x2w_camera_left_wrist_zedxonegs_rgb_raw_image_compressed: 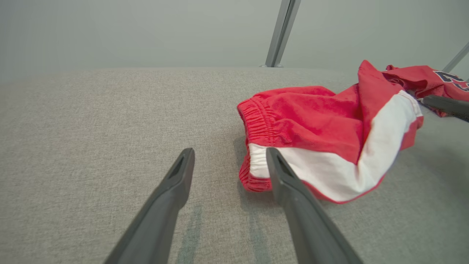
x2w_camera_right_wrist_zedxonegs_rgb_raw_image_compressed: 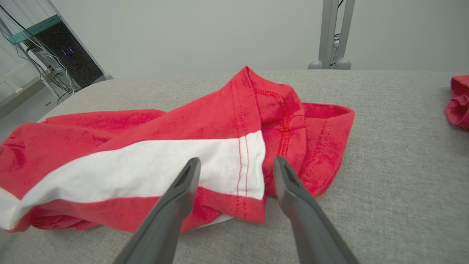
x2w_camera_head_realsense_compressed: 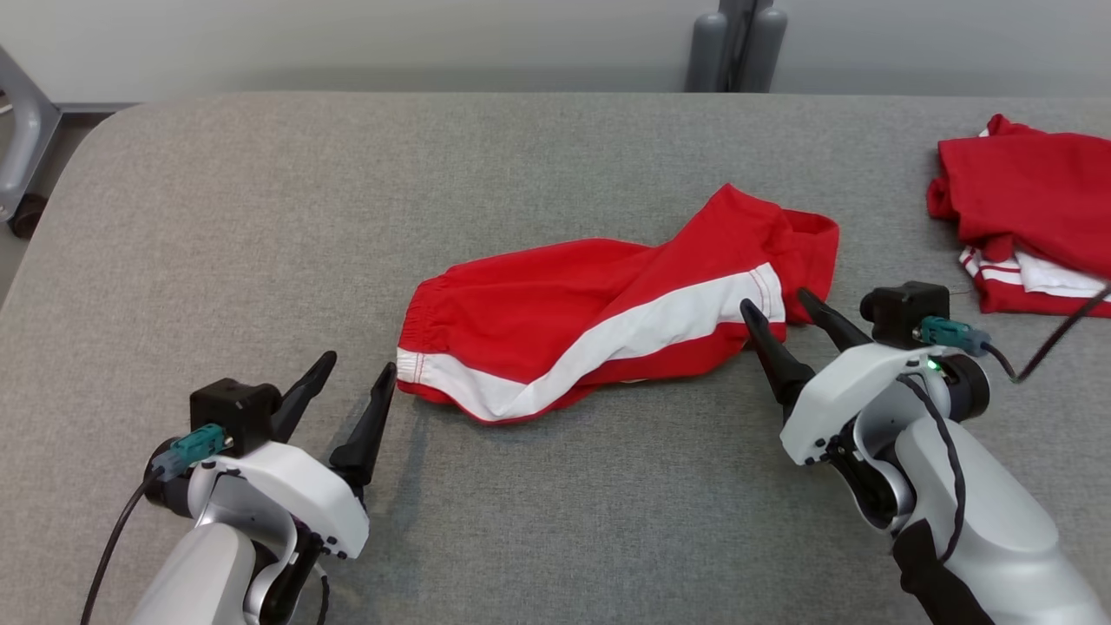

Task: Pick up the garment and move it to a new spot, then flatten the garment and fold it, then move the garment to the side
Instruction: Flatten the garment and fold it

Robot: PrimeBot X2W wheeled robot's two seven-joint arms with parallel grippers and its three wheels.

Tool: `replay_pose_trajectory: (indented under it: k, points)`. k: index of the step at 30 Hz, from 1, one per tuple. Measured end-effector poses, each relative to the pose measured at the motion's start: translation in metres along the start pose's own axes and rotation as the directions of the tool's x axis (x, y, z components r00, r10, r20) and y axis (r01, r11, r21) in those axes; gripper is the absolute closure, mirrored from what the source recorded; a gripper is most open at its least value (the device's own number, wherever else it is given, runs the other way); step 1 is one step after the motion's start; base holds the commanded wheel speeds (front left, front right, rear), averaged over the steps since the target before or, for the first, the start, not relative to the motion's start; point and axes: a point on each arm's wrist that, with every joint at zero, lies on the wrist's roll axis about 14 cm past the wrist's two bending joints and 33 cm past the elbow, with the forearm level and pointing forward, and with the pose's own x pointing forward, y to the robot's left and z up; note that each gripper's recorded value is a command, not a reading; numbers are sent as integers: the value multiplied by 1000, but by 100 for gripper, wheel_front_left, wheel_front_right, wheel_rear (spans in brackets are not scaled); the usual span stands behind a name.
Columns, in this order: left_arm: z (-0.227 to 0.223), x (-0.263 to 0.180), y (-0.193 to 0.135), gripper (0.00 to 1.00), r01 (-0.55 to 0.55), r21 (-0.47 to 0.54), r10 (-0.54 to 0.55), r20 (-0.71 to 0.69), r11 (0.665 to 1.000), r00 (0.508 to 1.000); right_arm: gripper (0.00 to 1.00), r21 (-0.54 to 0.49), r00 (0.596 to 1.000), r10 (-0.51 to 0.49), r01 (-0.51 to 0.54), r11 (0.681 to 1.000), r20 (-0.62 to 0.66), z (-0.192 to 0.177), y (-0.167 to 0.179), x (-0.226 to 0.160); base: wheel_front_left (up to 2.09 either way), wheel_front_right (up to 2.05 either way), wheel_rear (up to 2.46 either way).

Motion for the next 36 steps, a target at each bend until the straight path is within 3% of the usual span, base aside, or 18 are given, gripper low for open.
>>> replay_pose_trajectory:
  k: [13, 17, 21, 23, 24, 25, 26, 27, 28, 29, 36]
  points:
    - [-16, 13, -15, 0, 85, 2, -85, -86, 996, 993, 0, 32, 996, 25, -22, 999, -90, -21, 5, 29, 0, 0, 0]
    - [-17, 18, -15, 0, 103, 27, -100, -104, 994, 990, 24, 33, 995, 34, -31, 999, -89, -22, 7, 32, 0, 0, 0]
    - [-20, 21, -17, 0, 117, 31, -112, -124, 993, 986, 28, 35, 996, 43, -40, 999, -78, -21, 11, 32, 0, 0, 0]
    - [-22, 21, -20, 0, 128, 24, -123, -135, 992, 983, 51, 39, 996, 42, -39, 998, -74, -20, 11, 31, 0, 0, 0]
    - [-23, 21, -21, 0, 132, 21, -128, -136, 991, 982, 56, 39, 997, 40, -38, 999, -71, -20, 10, 30, 0, 0, 0]
    - [-22, 21, -22, 4, 135, 17, -131, -136, 991, 982, 65, 40, 997, 39, -37, 999, -68, -19, 10, 30, 0, 0, 0]
    - [-23, 21, -23, 24, 139, 15, -135, -141, 990, 981, 80, 40, 997, 38, -35, 999, -67, -19, 10, 29, 0, 0, 0]
    - [-23, 21, -24, 51, 142, 13, -138, -144, 990, 980, 94, 41, 997, 36, -33, 999, -66, -19, 9, 28, 0, 0, 0]
    - [-23, 20, -24, 79, 144, 11, -141, -144, 990, 980, 100, 42, 997, 33, -31, 999, -63, -19, 8, 27, 0, 0, 0]
    - [-22, 20, -25, 100, 146, 10, -143, -143, 989, 979, 100, 44, 998, 31, -29, 999, -63, -19, 8, 27, 0, 0, 0]
    - [-16, 15, -27, 100, 152, 2, -151, -120, 988, 981, 100, 43, 999, 27, -27, 999, -17, -9, 8, 22, 0, 0, 0]
